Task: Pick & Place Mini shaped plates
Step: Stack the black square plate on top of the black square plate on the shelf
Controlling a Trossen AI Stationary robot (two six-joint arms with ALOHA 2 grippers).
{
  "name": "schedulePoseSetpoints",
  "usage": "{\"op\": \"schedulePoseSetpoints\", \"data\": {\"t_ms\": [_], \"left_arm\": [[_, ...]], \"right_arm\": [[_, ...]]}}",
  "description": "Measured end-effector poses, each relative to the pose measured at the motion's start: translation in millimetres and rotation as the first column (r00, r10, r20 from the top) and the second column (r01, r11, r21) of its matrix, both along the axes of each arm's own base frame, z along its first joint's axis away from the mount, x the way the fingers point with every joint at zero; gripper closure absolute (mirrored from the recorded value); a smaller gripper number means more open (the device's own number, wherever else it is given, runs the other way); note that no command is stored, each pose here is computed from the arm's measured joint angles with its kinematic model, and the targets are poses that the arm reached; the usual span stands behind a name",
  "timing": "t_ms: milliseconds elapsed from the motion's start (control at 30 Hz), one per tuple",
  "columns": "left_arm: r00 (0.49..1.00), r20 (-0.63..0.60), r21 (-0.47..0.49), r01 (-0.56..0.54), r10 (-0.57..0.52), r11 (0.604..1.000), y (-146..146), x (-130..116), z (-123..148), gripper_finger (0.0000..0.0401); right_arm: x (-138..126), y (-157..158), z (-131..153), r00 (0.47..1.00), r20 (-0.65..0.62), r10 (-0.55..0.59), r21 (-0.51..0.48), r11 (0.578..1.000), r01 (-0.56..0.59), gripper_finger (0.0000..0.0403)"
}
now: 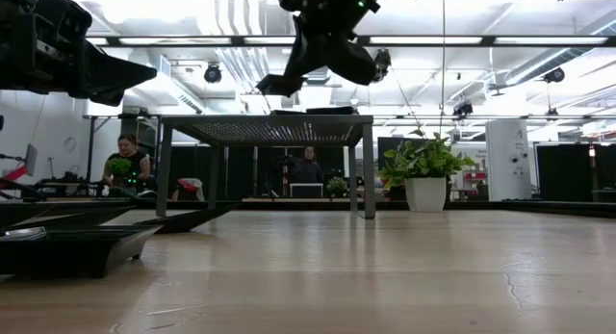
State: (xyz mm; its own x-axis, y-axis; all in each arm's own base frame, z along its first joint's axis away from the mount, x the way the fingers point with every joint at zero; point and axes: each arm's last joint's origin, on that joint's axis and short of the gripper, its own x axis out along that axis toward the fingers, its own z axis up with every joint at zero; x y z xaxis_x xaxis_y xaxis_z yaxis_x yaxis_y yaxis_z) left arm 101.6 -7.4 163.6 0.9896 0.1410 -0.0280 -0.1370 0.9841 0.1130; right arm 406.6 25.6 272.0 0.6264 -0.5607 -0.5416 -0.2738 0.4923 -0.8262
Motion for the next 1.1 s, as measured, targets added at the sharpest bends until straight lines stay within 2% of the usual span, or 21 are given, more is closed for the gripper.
{"op": "schedulePoseSetpoints", "data": {"t_ms": [167, 367, 467, 567, 700, 1100], "left_arm": [[1.0, 0.0, 0.0, 0.0, 0.0, 1.0, 0, 0, 0, 0.0401], [1.0, 0.0, 0.0, 0.0, 0.0, 1.0, 0, 0, 0, 0.0401], [1.0, 0.0, 0.0, 0.0, 0.0, 1.0, 0, 0, 0, 0.0401], [1.0, 0.0, 0.0, 0.0, 0.0, 1.0, 0, 0, 0, 0.0401], [1.0, 0.0, 0.0, 0.0, 0.0, 1.0, 0, 0, 0, 0.0401], [1.0, 0.0, 0.0, 0.0, 0.0, 1.0, 0, 0, 0, 0.0401]], "right_arm": [[-2, -28, 9, 1.0, 0.003, -0.01, -0.006, 1.0, 0.01, 0.0395], [-1, -54, 5, 0.998, -0.049, 0.027, -0.004, 1.0, -0.027, 0.0395], [0, -60, 2, 0.998, -0.056, -0.01, -0.018, 1.0, 0.009, 0.0395], [0, -65, 5, 1.0, -0.021, -0.012, 0.024, 1.0, 0.013, 0.0394], [0, -71, 6, 1.0, -0.011, -0.029, 0.026, 0.999, 0.029, 0.0394], [0, -83, 4, 1.0, 0.008, -0.029, 0.074, 0.997, 0.028, 0.0394]]}}
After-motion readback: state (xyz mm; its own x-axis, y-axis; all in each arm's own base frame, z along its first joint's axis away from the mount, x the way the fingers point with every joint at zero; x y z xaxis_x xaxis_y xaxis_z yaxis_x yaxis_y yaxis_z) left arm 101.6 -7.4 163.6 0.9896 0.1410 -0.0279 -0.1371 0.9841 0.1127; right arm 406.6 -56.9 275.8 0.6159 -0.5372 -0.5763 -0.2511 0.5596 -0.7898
